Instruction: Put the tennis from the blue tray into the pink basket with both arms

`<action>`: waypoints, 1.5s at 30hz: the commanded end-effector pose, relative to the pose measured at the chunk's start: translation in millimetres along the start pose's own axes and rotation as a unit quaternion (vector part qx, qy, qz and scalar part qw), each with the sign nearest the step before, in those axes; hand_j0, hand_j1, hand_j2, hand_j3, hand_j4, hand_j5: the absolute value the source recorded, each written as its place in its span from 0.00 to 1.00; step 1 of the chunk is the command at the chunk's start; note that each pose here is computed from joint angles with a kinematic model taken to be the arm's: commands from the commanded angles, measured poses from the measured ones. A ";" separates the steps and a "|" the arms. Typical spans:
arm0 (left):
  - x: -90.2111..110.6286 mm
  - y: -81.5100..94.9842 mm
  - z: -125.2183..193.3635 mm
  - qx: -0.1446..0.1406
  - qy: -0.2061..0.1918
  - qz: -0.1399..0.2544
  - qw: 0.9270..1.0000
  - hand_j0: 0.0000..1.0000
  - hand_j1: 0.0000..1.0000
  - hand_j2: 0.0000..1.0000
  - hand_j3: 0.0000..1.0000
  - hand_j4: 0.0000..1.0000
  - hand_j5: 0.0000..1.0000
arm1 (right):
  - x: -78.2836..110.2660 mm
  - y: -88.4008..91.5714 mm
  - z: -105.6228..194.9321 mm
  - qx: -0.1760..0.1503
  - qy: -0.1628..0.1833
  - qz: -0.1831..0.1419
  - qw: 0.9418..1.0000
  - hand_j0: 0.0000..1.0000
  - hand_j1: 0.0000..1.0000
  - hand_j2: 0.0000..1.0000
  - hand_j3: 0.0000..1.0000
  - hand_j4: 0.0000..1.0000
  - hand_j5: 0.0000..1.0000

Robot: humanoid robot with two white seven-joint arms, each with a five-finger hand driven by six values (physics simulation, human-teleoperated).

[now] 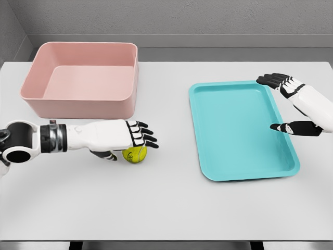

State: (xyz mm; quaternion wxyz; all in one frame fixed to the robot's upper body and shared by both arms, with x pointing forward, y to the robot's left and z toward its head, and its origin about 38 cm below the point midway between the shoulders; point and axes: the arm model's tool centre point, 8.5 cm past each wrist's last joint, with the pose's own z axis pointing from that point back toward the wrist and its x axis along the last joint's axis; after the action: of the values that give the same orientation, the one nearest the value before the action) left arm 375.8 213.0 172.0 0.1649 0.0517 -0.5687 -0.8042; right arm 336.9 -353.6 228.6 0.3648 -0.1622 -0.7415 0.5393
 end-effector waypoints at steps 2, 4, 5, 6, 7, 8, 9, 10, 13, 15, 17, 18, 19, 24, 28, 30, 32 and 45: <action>-3.4 -2.1 -6.0 0.004 0.001 0.009 1.000 1.00 1.00 1.00 1.00 1.00 1.00 | -0.1 -0.8 0.3 -0.002 0.000 -0.003 1.000 1.00 1.00 1.00 1.00 1.00 1.00; -3.5 -2.8 -6.1 0.003 0.001 0.010 1.000 1.00 1.00 1.00 1.00 1.00 1.00 | 0.0 -0.6 0.1 -0.003 -0.001 -0.004 1.000 1.00 1.00 1.00 1.00 1.00 1.00; -2.8 -4.1 -6.7 0.002 0.000 0.010 1.000 1.00 1.00 1.00 1.00 1.00 1.00 | 0.0 -0.6 0.1 -0.003 -0.001 -0.004 1.000 1.00 1.00 1.00 1.00 1.00 1.00; -3.4 -6.8 -7.0 -0.002 0.000 0.013 1.000 1.00 1.00 1.00 1.00 1.00 1.00 | -0.1 -0.5 0.1 -0.003 0.000 -0.003 1.000 1.00 1.00 1.00 1.00 1.00 1.00; -4.0 -6.3 -9.3 -0.001 0.000 0.013 1.000 1.00 1.00 1.00 1.00 1.00 1.00 | -0.1 -0.5 0.1 -0.003 0.000 -0.003 1.000 1.00 1.00 1.00 1.00 1.00 1.00; -2.6 -6.7 -12.9 0.000 -0.004 0.014 1.000 1.00 1.00 1.00 1.00 1.00 1.00 | 0.1 -0.2 -0.1 -0.003 -0.001 -0.004 1.000 1.00 1.00 1.00 1.00 1.00 1.00; -3.4 -8.7 -12.8 -0.008 -0.003 0.015 1.000 1.00 1.00 1.00 1.00 1.00 1.00 | -0.1 -0.5 0.1 -0.003 0.000 -0.003 1.000 1.00 1.00 1.00 1.00 1.00 1.00; -4.1 -10.1 -13.1 -0.010 -0.002 0.017 1.000 1.00 1.00 1.00 1.00 1.00 1.00 | 0.1 -0.1 -0.1 -0.002 -0.001 -0.004 1.000 1.00 1.00 1.00 1.00 1.00 1.00; -2.0 -9.3 -17.8 -0.007 -0.007 0.017 1.000 1.00 1.00 1.00 1.00 1.00 1.00 | -0.1 -0.5 0.1 -0.003 0.000 -0.003 1.000 1.00 1.00 1.00 1.00 1.00 1.00; -1.0 -10.8 -19.0 -0.011 -0.009 0.018 1.000 1.00 1.00 1.00 1.00 1.00 1.00 | -0.1 -0.8 0.3 -0.002 0.000 -0.003 1.000 1.00 1.00 1.00 1.00 1.00 1.00; -2.1 -11.7 -20.9 -0.010 -0.009 0.020 1.000 1.00 1.00 1.00 1.00 1.00 1.00 | -0.5 -0.3 0.3 -0.003 0.000 -0.004 1.000 1.00 1.00 1.00 1.00 1.00 1.00; -2.1 -11.7 -20.9 -0.010 -0.009 0.020 1.000 1.00 1.00 1.00 1.00 1.00 1.00 | -0.6 -0.5 0.4 -0.002 0.001 -0.003 1.000 1.00 1.00 1.00 1.00 1.00 1.00; -3.3 -11.8 -22.4 -0.009 -0.008 0.021 1.000 1.00 1.00 1.00 1.00 1.00 1.00 | -0.6 -0.5 0.4 -0.002 0.001 -0.003 1.000 1.00 1.00 1.00 1.00 1.00 1.00; -12.7 -19.4 -25.5 -0.022 0.001 0.031 0.999 1.00 1.00 1.00 1.00 1.00 1.00 | -0.6 -0.5 0.4 -0.002 0.001 -0.003 1.000 1.00 1.00 1.00 1.00 1.00 1.00; -12.8 -21.2 -26.2 -0.024 0.001 0.032 0.999 1.00 1.00 1.00 1.00 1.00 1.00 | -0.6 -0.5 0.4 -0.002 0.001 -0.003 1.000 1.00 1.00 1.00 1.00 1.00 1.00; -12.6 -21.9 -26.4 -0.026 0.000 0.032 0.999 0.99 0.99 0.99 0.99 0.99 0.99 | -0.7 -0.9 0.7 -0.002 0.001 -0.002 1.000 1.00 1.00 1.00 1.00 1.00 1.00; -12.4 -24.5 -26.2 -0.042 0.000 0.033 0.999 0.86 0.86 0.86 0.86 0.86 0.86 | -1.1 -0.7 0.8 -0.002 0.002 -0.003 1.000 1.00 1.00 1.00 1.00 1.00 1.00; -14.1 -26.1 -24.8 -0.054 0.002 0.033 0.998 0.52 0.52 0.52 0.52 0.52 0.52 | -1.2 -0.2 1.1 -0.002 0.002 -0.003 1.000 1.00 1.00 1.00 1.00 1.00 1.00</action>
State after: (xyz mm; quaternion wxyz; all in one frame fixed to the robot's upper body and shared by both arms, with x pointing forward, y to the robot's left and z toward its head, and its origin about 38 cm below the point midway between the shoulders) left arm 389.9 201.9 137.6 0.1919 0.0257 -0.5258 -0.8283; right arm 336.9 -354.7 227.7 0.3668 -0.1630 -0.7403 0.5393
